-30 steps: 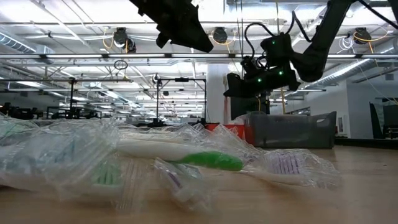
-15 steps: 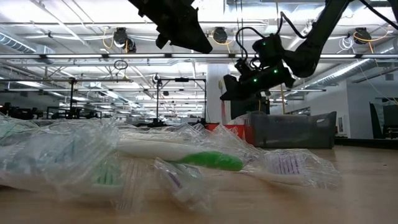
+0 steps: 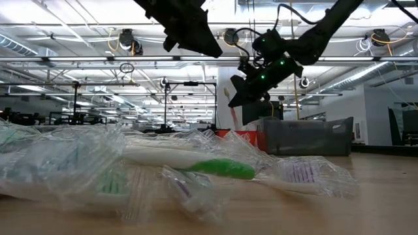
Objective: Pick & Place Toothbrushes
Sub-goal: Put the orange toothbrush into the orange bin, then put the purple toothbrush into the white bin
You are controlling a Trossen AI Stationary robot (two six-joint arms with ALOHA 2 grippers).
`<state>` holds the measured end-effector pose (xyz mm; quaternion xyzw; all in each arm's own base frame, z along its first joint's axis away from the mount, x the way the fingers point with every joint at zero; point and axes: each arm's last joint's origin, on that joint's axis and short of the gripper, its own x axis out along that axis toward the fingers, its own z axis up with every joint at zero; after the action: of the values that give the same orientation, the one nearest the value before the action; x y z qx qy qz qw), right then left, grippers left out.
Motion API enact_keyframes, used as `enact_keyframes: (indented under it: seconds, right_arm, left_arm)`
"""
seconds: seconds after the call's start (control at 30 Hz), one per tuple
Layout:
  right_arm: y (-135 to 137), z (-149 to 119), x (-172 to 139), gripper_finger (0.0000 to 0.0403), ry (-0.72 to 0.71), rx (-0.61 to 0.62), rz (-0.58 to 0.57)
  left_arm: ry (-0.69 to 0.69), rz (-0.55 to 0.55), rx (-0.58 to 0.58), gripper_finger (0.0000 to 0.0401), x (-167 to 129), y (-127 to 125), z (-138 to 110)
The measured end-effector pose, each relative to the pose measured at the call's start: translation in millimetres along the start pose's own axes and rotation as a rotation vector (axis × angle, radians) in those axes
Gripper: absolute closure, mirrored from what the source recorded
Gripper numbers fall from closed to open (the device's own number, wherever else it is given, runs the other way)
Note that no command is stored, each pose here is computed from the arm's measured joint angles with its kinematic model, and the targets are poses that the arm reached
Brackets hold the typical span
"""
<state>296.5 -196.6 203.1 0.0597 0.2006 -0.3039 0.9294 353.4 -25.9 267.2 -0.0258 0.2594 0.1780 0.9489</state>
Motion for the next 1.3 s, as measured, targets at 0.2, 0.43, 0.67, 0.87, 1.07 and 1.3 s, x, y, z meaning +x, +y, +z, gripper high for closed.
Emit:
enact_keyframes:
  seconds: [0.2,0.43,0.67,0.87,1.07,1.3]
  right_arm:
    - [0,15,1,0.04,0.051,-0.023,-0.003]
    - [-2,14,0,0.04,0.121,-0.026,-0.006]
    - [-10,12,0,0.0381,0.146,-0.025,-0.024]
    - [-10,12,0,0.0329,0.146,-0.048,-0.024]
    - [-10,12,0,0.0273,0.146,-0.066,-0.025]
    - [-11,12,0,0.0243,0.145,-0.063,-0.026]
  left_arm:
    - [0.007,0.001,0.002,0.0357,0,0,-1]
    - [0.021,0.004,0.004,0.0357,0,0,-2]
    - [0.021,0.004,0.004,0.0357,0,0,-2]
    - [0.021,0.004,0.004,0.0357,0,0,-2]
    - [0.021,0.004,0.004,0.0357,0,0,-2]
    - [0.034,0.007,0.008,0.0357,0,1,-4]
